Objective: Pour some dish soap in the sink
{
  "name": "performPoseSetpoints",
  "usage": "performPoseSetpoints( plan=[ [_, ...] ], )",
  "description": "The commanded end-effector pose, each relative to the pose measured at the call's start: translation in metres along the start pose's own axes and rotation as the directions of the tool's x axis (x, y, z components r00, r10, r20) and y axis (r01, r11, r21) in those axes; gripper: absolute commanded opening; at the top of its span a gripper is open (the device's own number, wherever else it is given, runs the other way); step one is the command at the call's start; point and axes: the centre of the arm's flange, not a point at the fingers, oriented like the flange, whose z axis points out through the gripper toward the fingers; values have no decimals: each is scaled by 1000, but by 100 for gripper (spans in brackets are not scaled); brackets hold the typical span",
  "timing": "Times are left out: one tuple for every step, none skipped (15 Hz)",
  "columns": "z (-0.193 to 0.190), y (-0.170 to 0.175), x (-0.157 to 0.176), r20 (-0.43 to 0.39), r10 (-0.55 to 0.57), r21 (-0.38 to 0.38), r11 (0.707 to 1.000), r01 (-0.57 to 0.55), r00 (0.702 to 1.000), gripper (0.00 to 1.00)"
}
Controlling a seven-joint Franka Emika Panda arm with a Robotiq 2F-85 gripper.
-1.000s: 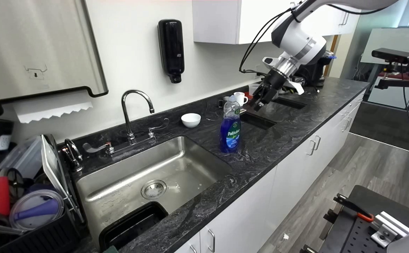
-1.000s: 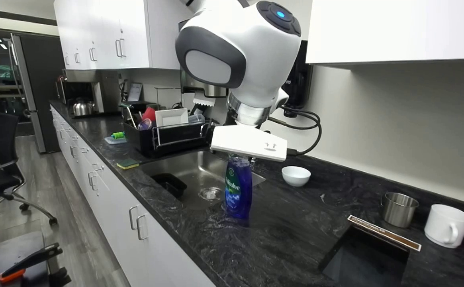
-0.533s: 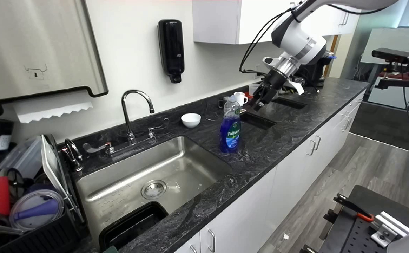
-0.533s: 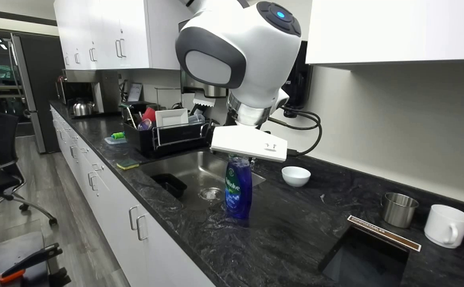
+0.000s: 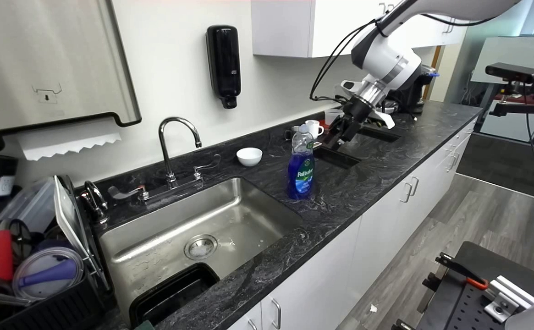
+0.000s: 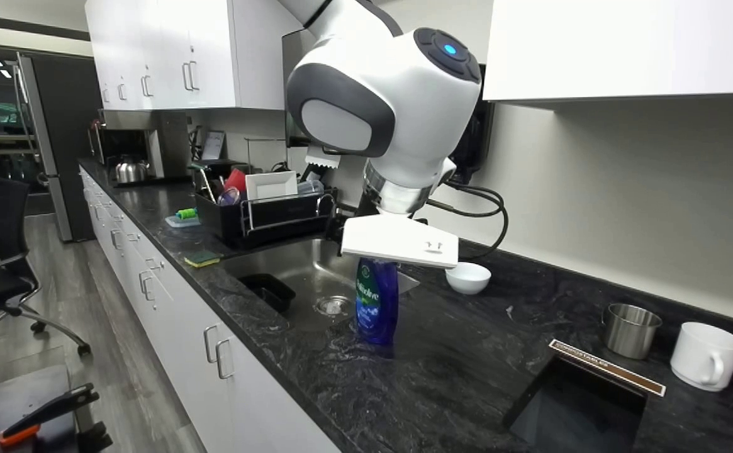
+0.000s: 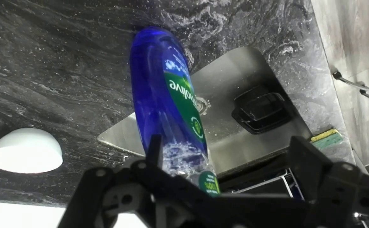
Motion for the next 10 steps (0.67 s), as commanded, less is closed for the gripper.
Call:
performPoseSetpoints(
  plan=[
    [13, 27, -12, -30, -92, 19, 995, 93, 995, 100],
    [15, 32, -15, -34, -112, 22, 993, 113, 993, 100],
    [16, 38, -18, -41, -136, 20, 990, 136, 990, 100],
    [16, 43, -18, -49, -160, 16, 987, 161, 986, 100],
    [16, 47, -17, -63, -182, 17, 983, 183, 981, 100],
    [15, 51, -15, -79, -201, 22, 979, 203, 976, 100],
    [13, 54, -12, -116, -221, 40, 973, 227, 968, 100],
    [12, 56, -10, -150, -238, 64, 966, 250, 960, 100],
    [11, 57, -8, -187, -248, 94, 959, 269, 951, 100],
    [10, 58, -7, -223, -254, 121, 951, 285, 941, 100]
  ],
)
